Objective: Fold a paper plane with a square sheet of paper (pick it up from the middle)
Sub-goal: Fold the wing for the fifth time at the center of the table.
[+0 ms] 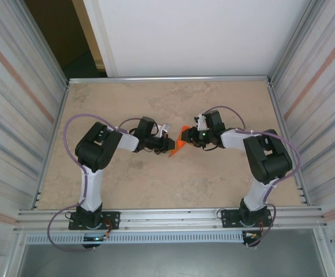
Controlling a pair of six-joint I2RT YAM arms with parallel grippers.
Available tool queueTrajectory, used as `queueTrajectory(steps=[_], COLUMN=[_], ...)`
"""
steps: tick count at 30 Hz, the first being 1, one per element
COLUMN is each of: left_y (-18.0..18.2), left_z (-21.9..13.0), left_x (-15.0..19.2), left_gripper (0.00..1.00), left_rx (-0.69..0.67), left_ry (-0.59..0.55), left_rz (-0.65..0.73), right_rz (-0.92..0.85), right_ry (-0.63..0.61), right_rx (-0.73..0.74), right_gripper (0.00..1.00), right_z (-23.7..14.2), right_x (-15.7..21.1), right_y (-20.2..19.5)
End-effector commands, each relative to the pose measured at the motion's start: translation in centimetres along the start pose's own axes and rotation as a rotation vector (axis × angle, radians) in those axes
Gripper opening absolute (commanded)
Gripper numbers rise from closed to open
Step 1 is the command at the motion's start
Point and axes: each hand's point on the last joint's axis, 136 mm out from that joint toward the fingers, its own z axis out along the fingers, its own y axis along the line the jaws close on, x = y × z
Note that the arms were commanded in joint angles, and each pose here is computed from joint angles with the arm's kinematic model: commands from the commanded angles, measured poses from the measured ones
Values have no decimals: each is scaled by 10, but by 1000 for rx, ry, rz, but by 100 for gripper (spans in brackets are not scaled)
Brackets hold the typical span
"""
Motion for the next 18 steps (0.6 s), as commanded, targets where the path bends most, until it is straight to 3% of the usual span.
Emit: queueTrajectory(steps=[1, 18], left_y=[77, 79], left_z=[11, 11], left_x=[44, 44], left_gripper=[5, 6], left_rx=[-212, -214], left_ry=[68, 69], left_rz=[-182, -193], right_rz=[-15, 11], right_ry=[1, 34], right_rx=[-53, -30], right_gripper=[38, 37], right_z=[7, 27], right_x=[-11, -12], right_y=[13, -2])
